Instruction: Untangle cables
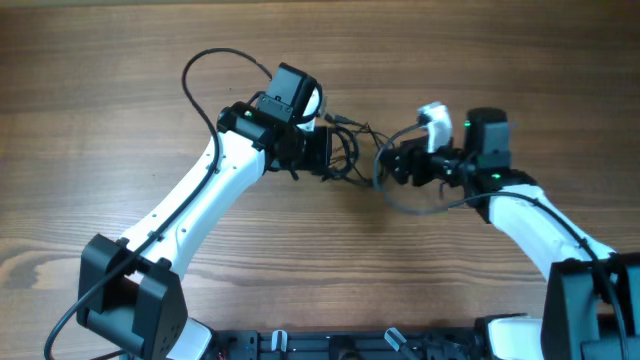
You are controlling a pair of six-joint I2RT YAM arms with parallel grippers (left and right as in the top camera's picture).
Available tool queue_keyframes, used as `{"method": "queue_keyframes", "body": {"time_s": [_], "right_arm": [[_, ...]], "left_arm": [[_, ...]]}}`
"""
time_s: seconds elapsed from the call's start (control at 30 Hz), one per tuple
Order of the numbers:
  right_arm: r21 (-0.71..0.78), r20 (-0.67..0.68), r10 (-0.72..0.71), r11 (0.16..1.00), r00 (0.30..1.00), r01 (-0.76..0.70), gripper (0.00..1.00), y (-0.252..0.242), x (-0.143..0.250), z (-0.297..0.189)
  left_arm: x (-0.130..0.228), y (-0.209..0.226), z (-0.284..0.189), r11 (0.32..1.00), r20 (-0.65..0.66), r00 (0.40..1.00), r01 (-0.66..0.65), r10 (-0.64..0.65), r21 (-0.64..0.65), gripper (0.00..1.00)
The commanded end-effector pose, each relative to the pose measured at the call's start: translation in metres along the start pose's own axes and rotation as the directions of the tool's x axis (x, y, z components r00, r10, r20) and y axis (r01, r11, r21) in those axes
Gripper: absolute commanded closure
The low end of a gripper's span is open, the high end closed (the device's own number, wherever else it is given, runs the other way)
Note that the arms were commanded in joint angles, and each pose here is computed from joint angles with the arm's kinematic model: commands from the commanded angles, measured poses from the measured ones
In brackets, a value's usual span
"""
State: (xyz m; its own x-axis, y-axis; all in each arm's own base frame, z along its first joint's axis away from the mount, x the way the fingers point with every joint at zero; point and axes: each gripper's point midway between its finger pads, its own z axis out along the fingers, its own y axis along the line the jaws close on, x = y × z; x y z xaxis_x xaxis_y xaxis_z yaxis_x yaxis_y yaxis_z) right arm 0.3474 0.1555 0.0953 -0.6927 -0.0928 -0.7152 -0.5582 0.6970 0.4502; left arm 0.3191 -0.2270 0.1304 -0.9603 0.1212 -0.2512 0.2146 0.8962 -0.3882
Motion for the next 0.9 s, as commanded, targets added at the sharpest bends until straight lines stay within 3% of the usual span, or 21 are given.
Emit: {"method": "queue_keyframes", "body": {"time_s": [0.0, 0.27, 0.37, 0.53, 0.6, 0.83, 0.87], "right_arm": [[-0.029, 0.016, -0.153, 0.988, 0.988, 0.154, 0.27, 0.006, -0.003, 0.004], [-0.024, 0.025, -0.306, 0.951, 0.952, 0.307, 0.30, 0.003, -0.004, 0.007], [0.071, -0.006, -0.328, 0.942, 0.945, 0.328, 0.28, -0.019, -0.001, 0.016], [0.009, 0.098, -0.436, 0.899, 0.894, 0.438, 0.30, -0.006, -0.019, 0.021], [-0.041, 0.119, -0.526, 0.845, 0.842, 0.533, 0.35, 0.005, -0.016, 0.021], [-0.156, 0.130, -0.594, 0.778, 0.794, 0.608, 0.49, 0.032, 0.001, 0.027], [-0.174, 0.125, -0.611, 0.763, 0.782, 0.623, 0.54, 0.037, 0.006, 0.029]], "left_arm": [[0.011, -0.009, -0.002, 0.979, -0.035, 0.979, -0.198, 0.200, 0.048, 0.96], [0.013, -0.002, -0.002, 0.965, -0.045, 0.964, -0.261, 0.262, 0.014, 0.96], [0.014, -0.002, -0.002, 0.965, -0.048, 0.964, -0.260, 0.261, 0.015, 0.96], [0.016, -0.001, -0.002, 0.965, -0.055, 0.964, -0.261, 0.261, 0.013, 0.96], [0.017, -0.001, -0.002, 0.951, -0.058, 0.950, -0.307, 0.308, 0.017, 0.96], [0.016, -0.001, -0.002, 0.933, -0.057, 0.932, -0.358, 0.359, 0.019, 0.96], [0.016, -0.001, -0.002, 0.933, -0.057, 0.931, -0.359, 0.360, 0.020, 0.96]]}}
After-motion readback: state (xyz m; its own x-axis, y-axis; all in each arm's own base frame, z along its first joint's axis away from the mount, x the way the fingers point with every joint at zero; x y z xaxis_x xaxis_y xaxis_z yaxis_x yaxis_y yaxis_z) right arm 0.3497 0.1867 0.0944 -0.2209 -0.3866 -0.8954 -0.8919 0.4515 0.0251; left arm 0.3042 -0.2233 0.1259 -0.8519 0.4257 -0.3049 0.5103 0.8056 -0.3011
